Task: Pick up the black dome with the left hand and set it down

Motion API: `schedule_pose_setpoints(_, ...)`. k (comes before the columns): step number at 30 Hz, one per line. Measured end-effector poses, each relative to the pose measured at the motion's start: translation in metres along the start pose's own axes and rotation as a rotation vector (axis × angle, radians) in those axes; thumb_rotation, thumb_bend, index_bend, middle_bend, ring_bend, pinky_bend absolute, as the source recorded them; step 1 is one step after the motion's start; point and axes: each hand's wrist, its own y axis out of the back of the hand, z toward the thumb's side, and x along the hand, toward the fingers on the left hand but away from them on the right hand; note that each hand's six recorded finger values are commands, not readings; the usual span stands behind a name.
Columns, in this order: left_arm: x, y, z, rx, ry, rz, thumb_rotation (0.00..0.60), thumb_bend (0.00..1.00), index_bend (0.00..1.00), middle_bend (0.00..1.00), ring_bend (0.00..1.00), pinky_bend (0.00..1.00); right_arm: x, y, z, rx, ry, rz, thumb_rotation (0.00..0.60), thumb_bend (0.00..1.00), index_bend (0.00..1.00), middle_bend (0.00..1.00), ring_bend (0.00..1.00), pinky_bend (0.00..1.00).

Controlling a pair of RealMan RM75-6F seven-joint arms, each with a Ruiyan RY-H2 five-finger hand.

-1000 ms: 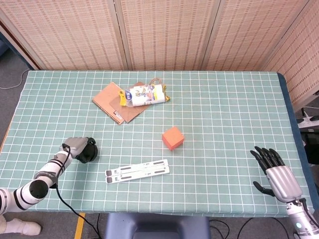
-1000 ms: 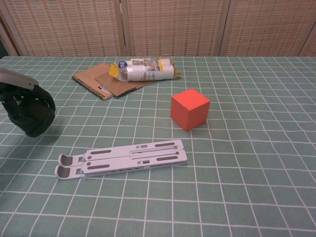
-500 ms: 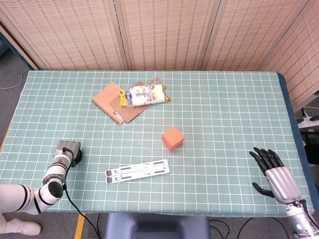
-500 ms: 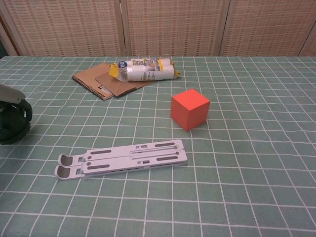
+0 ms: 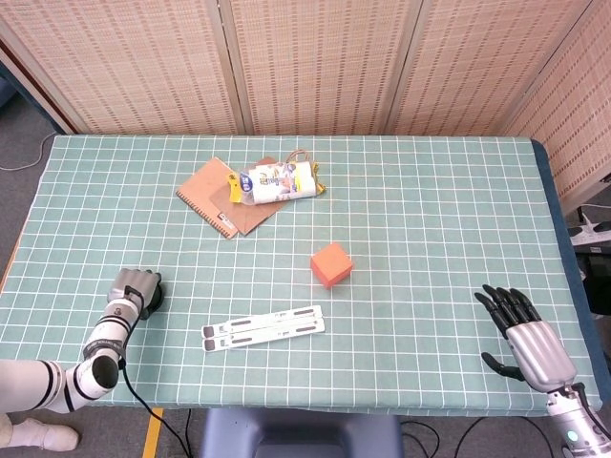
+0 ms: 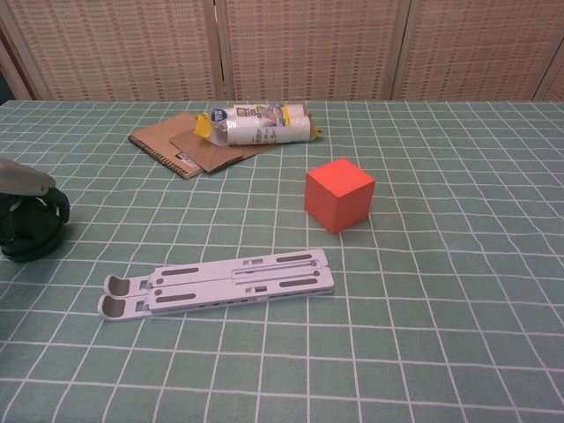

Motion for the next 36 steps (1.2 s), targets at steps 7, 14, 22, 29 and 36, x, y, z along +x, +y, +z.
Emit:
schedule_pose_setpoints(7,-0.001,-0.005,0.003,-0.042,-0.053,-0.046,0.600,0.45,0.00,0.04,0.03,0.14,-0.002,-0.005,0.001,0.009,0.003,0.024,0.600,0.18,0.00,0.00,0.00,0.00)
schedule_pose_setpoints(14,0.001,-0.006,-0.001,-0.083,-0.073,-0.057,0.600,0.45,0.00,0.00,0.00,0.10,0.000,-0.003,0.002,0.012,0.002,0.012,0.600,0.18,0.00,0.00,0.00,0.00)
schedule_pose_setpoints(22,-0.003,-0.002,-0.003,-0.084,-0.090,-0.022,0.600,0.44,0.00,0.00,0.00,0.05,0.000,-0.004,0.003,0.010,0.007,0.019,0.600,0.18,0.00,0.00,0.00,0.00)
schedule_pose_setpoints(29,-0.008,-0.002,-0.009,-0.088,-0.106,0.007,0.600,0.43,0.00,0.00,0.00,0.04,0.001,-0.001,0.002,0.004,0.001,0.007,0.600,0.18,0.00,0.00,0.00,0.00)
schedule_pose_setpoints(36,-0.014,-0.001,-0.012,-0.103,-0.124,0.025,0.600,0.43,0.00,0.00,0.00,0.03,0.001,-0.002,0.003,0.008,0.004,0.009,0.600,0.18,0.00,0.00,0.00,0.00)
